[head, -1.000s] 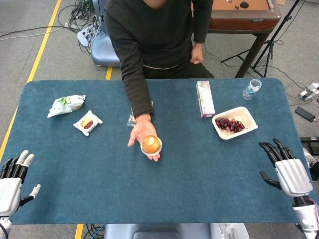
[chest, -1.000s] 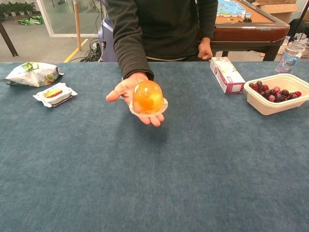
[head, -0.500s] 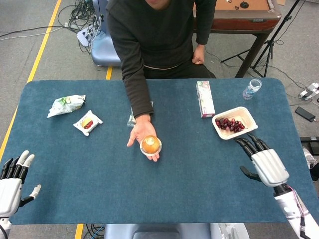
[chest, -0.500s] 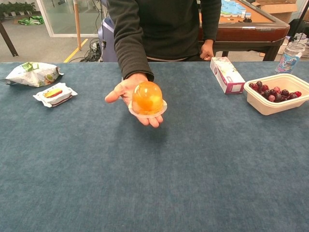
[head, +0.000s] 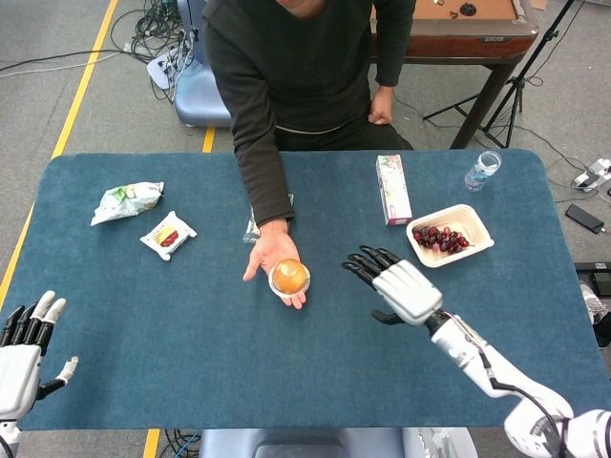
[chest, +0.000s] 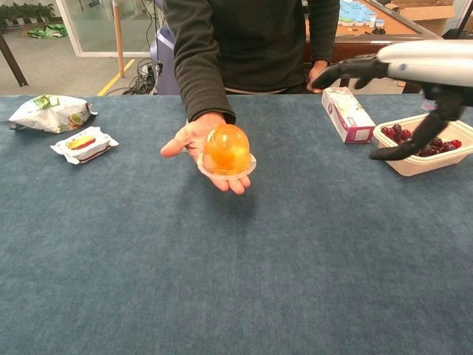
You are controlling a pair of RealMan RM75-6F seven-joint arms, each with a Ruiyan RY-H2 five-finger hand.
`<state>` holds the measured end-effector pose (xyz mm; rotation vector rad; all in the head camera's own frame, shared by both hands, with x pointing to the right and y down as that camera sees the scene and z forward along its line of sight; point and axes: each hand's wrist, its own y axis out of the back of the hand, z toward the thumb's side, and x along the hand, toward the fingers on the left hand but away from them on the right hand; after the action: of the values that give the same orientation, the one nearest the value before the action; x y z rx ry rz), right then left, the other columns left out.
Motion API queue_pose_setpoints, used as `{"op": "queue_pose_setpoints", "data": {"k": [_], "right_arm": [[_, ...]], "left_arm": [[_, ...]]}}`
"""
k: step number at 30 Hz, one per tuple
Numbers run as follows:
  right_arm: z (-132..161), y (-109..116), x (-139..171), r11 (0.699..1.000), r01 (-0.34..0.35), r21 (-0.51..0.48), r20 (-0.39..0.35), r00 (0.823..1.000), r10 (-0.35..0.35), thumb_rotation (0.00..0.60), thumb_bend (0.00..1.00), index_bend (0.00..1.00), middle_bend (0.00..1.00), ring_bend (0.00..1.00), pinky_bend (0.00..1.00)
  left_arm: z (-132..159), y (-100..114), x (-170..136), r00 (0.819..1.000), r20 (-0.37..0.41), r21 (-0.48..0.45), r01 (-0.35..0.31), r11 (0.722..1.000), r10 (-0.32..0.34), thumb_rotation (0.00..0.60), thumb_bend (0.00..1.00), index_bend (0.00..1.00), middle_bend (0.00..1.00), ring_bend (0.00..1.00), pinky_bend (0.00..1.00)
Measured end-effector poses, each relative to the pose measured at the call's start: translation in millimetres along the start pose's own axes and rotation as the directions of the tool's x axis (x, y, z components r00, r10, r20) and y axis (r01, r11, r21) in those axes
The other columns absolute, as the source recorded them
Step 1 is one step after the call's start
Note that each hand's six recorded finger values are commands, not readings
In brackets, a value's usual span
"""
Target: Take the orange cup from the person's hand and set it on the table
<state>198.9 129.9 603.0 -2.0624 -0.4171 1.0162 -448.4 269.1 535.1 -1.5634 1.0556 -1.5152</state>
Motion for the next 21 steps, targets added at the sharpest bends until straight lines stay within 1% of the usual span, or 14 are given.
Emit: {"op": "queue_pose_setpoints", "data": {"k": [5,10,16,21], "right_arm": [[25.4,-7.4,-42.1,0.999,-0.030,-0.020,-0.060,0.998,0.029,0.600,0.20,0.12,0.09,0.00,0.11],[39.3,-12.9,-78.1,0.999,-0.040,-0.014,-0.084,0.996,0.039,0.600,0.20,0.12,0.09,0.00,0.11],[53.6,-19.5,-109.5,0.998,-0.059,-0.024,-0.096,0.994,0.056,0.600,0.20,0.12,0.09,0.00,0.11],[62.4,-24.9,-127.1,0.997,-0.080,-0.022,-0.100,0.992,0.078,0.600,0.20,0.12,0.09,0.00,0.11]], "left_arm": [[-0.8,-1.8,0.0,1.000,-0.003,0.001,0.006,1.000,-0.006,0.600,0.30,0.00,0.00,0.00,0.00],[-2.3,-2.7,-0.6,1.000,-0.009,0.002,0.007,1.000,-0.007,0.600,0.30,0.00,0.00,0.00,0.00],[-2.2,-4.4,-2.0,1.000,-0.008,0.003,0.010,1.000,-0.010,0.600,0.30,0.00,0.00,0.00,0.00],[-3.9,-3.5,-3.4,1.000,-0.013,0.002,0.007,1.000,-0.007,0.600,0.30,0.00,0.00,0.00,0.00]]}}
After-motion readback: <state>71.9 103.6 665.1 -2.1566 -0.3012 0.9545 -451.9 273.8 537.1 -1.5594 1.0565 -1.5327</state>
